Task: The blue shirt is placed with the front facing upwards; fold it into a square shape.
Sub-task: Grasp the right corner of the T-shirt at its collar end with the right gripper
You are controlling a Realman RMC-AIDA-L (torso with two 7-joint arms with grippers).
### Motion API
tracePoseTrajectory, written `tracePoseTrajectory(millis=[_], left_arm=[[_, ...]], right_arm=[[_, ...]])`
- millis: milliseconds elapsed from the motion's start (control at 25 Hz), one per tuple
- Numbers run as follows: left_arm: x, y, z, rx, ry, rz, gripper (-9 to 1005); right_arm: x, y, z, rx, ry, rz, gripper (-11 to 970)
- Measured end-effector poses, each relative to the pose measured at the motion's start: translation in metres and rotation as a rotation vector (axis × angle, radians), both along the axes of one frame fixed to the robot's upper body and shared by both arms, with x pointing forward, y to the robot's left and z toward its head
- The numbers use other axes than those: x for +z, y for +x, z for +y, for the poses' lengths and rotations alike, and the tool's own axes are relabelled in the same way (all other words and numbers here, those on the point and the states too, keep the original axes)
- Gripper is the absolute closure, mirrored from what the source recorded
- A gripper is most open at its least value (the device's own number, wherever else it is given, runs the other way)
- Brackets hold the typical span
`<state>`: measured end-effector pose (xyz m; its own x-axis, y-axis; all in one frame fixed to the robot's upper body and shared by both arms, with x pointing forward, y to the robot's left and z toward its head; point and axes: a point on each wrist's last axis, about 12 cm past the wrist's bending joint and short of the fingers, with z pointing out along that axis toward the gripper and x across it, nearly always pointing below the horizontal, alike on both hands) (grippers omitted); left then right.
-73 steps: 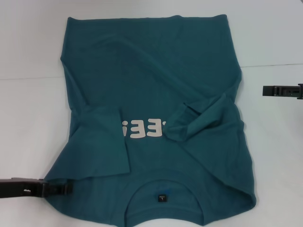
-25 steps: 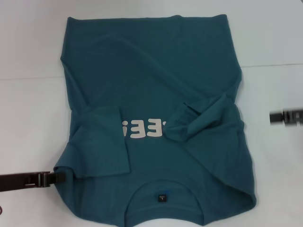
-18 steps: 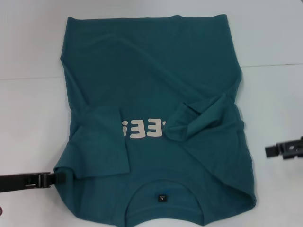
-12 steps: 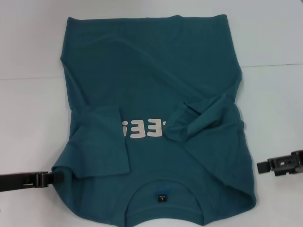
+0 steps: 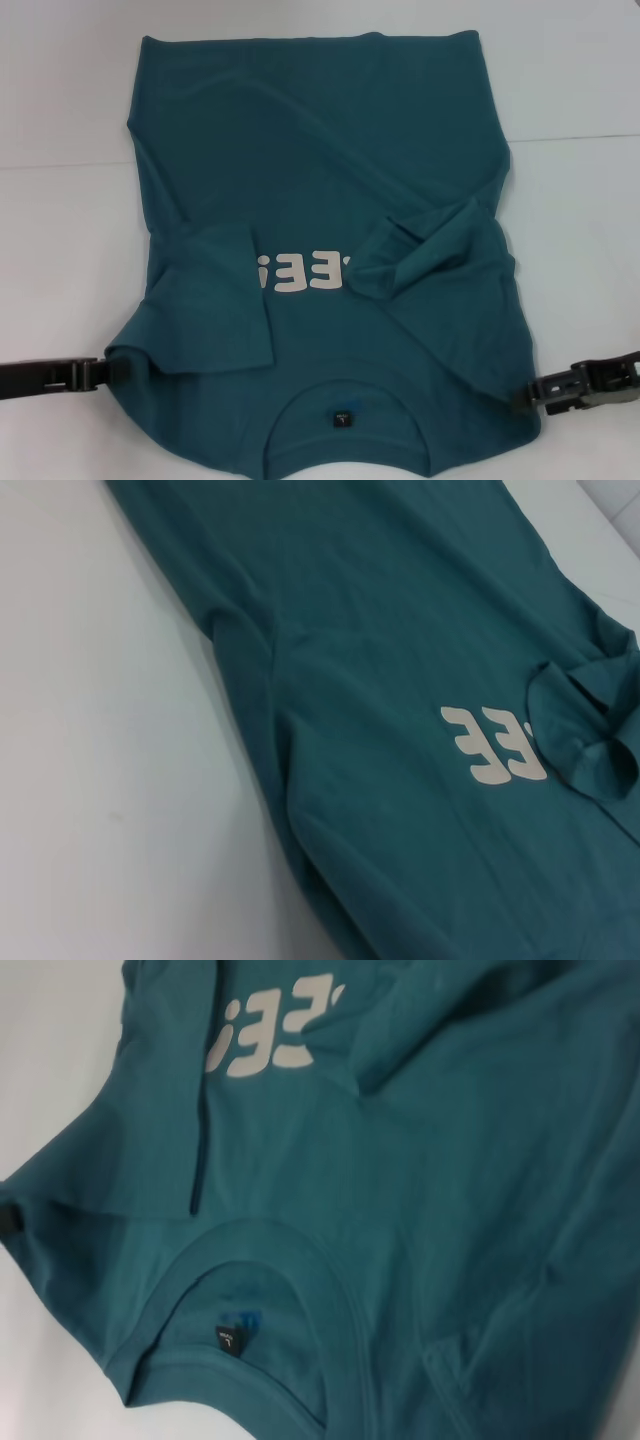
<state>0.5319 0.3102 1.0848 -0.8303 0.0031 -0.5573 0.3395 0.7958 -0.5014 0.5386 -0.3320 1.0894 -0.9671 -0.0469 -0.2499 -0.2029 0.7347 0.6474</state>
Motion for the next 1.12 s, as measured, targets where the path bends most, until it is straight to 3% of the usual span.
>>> tracePoseTrajectory(millis=[320, 1120], left_arm=[[0.002, 0.002, 0.002, -0.007, 0.009, -0.009, 955], [0.005, 0.005, 0.006, -0.008, 0.019, -0.014, 953]], right_arm=[[-0.01, -0.001, 0.012, 0.012, 0.02, 0.028, 59], [-0.008, 0.001, 0.011, -0.002, -0.008, 0.047, 106]])
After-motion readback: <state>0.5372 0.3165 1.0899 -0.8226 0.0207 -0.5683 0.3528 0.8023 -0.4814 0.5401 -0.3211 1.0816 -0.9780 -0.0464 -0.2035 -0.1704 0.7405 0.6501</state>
